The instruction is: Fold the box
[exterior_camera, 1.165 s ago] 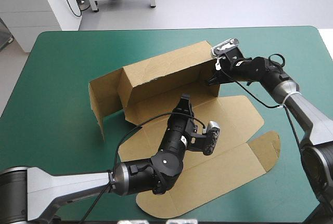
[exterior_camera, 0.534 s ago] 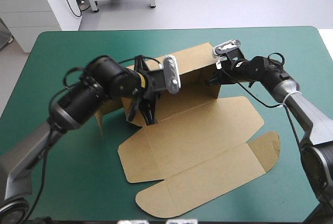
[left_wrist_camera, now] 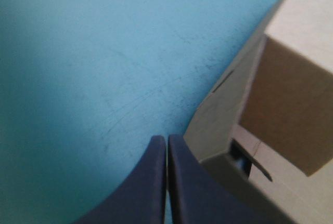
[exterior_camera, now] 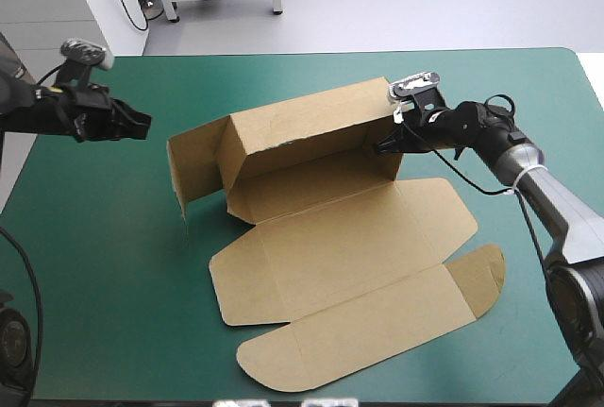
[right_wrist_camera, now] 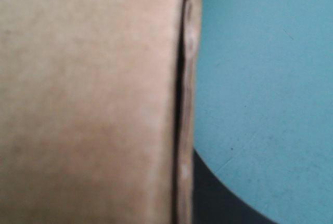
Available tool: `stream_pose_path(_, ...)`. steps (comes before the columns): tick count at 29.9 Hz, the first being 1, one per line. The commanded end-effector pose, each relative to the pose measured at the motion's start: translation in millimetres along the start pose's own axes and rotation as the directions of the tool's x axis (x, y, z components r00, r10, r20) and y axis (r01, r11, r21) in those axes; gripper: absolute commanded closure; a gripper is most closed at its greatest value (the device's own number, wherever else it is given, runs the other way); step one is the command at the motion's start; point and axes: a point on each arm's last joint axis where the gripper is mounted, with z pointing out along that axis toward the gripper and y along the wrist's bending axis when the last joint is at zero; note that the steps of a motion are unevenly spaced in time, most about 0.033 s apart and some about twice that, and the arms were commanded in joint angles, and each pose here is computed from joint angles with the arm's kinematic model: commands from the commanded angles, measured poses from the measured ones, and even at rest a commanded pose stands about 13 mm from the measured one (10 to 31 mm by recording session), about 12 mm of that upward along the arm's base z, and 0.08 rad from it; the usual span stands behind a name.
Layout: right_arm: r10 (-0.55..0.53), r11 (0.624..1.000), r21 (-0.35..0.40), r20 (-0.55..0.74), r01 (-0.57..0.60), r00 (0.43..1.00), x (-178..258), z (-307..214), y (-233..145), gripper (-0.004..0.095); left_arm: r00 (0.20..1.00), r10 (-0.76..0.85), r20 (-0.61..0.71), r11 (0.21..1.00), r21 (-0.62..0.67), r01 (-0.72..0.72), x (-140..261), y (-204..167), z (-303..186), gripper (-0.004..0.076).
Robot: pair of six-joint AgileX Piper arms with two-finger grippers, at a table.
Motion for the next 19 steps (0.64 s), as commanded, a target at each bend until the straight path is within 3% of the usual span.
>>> stream_pose_path(1, -0.012, 1.000, -0.003, -0.013, 0.012, 1.000, -4.0, -16.8, 1.4, 0.0927, 0.977, -0.140, 0.158, 0.990, 0.003, 0.141, 7.4, 16.9, -23.1, 0.0731)
stream_pose_path(10, 0.027, 1.000, -0.006, -0.009, -0.027, 1.000, -10.4, -21.8, 1.9, 0.0927, 0.916, -0.326, 0.235, 0.938, -0.038, 0.344, 44.9, 58.5, -13.9, 0.0731)
stream_pose_path(14, 0.125, 0.992, 0.021, -0.062, -0.124, 0.990, -30.2, -46.4, 1.8, 0.0927, 0.910, -0.350, 0.223, 0.932, -0.017, 0.363, 49.2, 61.8, -6.5, 0.0731)
stream_pose_path(19, 0.153, 0.986, 0.076, -0.100, -0.145, 0.983, -55.7, -87.7, 2.0, 0.0927, 0.908, -0.348, 0.233, 0.934, 0.005, 0.357, 47.8, 61.4, -5.5, 0.0731)
